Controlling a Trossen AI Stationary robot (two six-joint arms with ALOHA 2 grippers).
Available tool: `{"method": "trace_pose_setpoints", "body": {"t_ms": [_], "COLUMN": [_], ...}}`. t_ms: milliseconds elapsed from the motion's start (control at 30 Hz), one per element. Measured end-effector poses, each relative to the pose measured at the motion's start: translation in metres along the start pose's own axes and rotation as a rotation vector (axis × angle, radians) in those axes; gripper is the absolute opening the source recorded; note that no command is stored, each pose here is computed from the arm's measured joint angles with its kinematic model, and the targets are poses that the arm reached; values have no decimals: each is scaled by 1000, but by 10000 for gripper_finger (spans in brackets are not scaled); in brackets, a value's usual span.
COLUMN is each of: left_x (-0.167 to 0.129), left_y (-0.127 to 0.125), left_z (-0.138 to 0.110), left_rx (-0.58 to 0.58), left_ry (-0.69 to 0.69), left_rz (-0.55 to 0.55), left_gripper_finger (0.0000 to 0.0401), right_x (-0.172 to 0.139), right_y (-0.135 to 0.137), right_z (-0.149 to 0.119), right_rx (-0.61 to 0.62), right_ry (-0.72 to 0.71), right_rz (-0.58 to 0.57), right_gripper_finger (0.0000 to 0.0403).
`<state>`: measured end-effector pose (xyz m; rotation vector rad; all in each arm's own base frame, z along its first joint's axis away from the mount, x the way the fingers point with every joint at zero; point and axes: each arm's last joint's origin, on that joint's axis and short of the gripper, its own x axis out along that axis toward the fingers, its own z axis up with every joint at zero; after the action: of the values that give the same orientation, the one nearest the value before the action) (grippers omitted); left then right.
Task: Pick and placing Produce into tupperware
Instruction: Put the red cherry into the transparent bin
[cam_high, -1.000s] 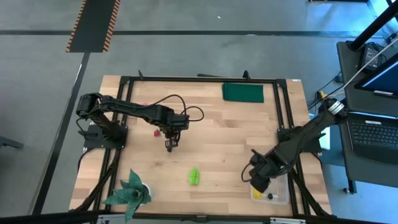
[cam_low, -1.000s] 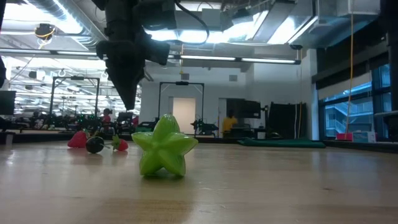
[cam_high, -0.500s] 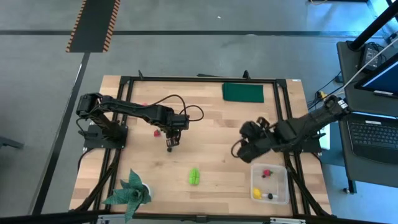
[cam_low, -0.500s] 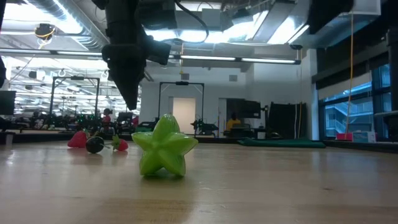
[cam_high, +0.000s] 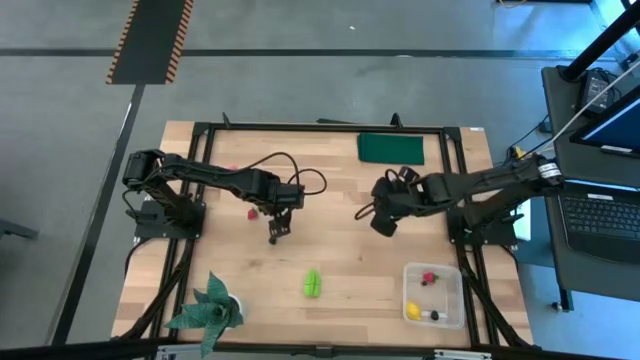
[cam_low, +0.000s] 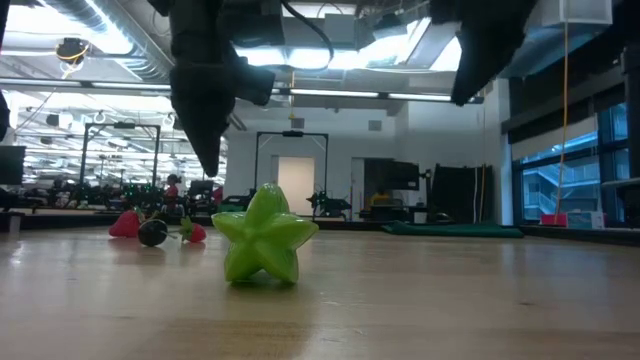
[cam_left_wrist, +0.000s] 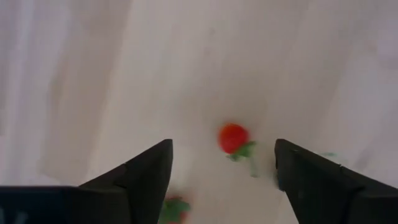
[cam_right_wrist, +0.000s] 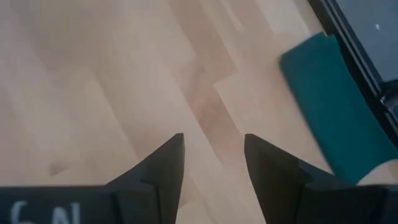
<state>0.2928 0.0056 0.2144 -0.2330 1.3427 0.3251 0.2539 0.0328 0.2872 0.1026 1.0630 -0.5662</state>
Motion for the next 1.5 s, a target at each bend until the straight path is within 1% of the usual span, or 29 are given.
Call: {"method": "trace_pose_setpoints", "body": {"t_ms": [33, 100, 233, 300, 400, 500, 700, 900, 1100, 1333, 1500], "left_x": [0, 0, -1, -1, 7, 17, 38, 47, 47, 51, 63], "left_y": [-1, -3, -7, -7, -4, -2, 9, 12, 10, 9, 6], "left_z": [0, -1, -3, -2, -2, -7, -25, -24, -19, -18, -17], "left_rx": [-12, 1, 98, 107, 41, -11, -144, -248, -254, -254, -247], "left_ry": [6, 12, 5, -2, -25, -21, 60, 10, -33, -33, -14], "left_rz": [-17, -34, -21, -9, -12, -17, -1, -30, -77, -65, -60], "left_gripper_finger": [274, 275, 268, 266, 263, 265, 263, 260, 261, 256, 258], "right_x": [3, 8, 16, 18, 19, 19, 19, 19, 19, 19, 19], "right_y": [-2, -4, -7, -7, -6, -5, -5, -4, -4, -4, -4], "right_z": [0, 0, -1, 0, 1, 2, 3, 5, 5, 5, 5], "right_rx": [5, 17, 11, 9, 3, 7, -2, -29, -49, -50, -50], "right_ry": [6, 8, 9, -2, -15, -27, -37, -56, -57, -56, -56], "right_rz": [-8, -15, -21, -16, -9, -2, 3, 13, 12, 12, 12], "right_gripper_finger": [171, 171, 171, 171, 171, 171, 171, 171, 171, 171, 171]}}
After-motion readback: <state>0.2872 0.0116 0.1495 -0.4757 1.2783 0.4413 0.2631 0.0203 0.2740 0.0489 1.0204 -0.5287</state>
